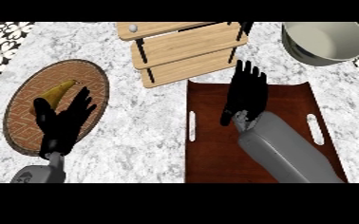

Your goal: Pick the sweet potato from the tray and place it in the tiered shelf

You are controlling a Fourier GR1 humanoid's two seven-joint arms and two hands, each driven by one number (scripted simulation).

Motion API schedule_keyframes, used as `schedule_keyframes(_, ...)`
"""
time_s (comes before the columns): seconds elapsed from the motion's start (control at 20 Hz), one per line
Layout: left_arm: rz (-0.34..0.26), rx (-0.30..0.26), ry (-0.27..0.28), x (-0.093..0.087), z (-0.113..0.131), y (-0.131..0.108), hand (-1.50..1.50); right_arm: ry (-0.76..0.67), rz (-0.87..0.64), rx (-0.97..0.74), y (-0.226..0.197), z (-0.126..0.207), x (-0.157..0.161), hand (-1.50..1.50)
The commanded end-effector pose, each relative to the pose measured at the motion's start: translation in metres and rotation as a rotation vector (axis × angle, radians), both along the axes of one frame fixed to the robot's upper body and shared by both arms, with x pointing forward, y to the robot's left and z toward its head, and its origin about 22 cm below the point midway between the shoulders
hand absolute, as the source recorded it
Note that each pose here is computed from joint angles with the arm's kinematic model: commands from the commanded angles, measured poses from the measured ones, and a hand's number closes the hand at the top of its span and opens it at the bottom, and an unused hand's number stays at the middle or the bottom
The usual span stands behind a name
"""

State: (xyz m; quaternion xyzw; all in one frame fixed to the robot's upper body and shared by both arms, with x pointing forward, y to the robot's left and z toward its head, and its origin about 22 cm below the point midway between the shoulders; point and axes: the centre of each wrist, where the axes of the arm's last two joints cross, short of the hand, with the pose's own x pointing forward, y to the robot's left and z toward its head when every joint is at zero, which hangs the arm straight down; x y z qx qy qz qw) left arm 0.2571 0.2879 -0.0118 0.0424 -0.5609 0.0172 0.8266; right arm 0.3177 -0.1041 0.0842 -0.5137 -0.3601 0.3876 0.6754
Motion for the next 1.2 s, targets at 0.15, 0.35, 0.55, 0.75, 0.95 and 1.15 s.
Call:
schedule_keyframes(0.15, 0.005, -0.004, 0.072, -0.004, -0.014, 0.003, 0.0, 0.06, -0.198, -0.123, 0.042, -0.025, -0.006, -1.5)
schedule_keyframes(0.35, 0.018, 0.005, 0.088, 0.0, -0.018, -0.004, 0.0, 0.058, -0.226, -0.111, 0.039, -0.024, 0.0, -1.5)
schedule_keyframes(0.55, 0.003, 0.003, 0.077, -0.008, -0.006, 0.004, 0.0, 0.067, -0.25, -0.141, 0.025, -0.039, 0.003, -1.5)
schedule_keyframes(0.75, 0.015, -0.004, 0.069, -0.009, -0.014, -0.001, 0.0, 0.065, -0.262, -0.183, 0.018, -0.057, -0.005, -1.5)
schedule_keyframes(0.95, 0.017, -0.013, 0.084, -0.009, -0.019, 0.01, 0.0, 0.065, -0.292, -0.22, 0.01, -0.058, 0.005, -1.5)
schedule_keyframes(1.15, 0.019, -0.007, 0.091, -0.014, -0.022, 0.012, 0.0, 0.039, -0.268, -0.219, -0.007, -0.063, 0.013, -1.5)
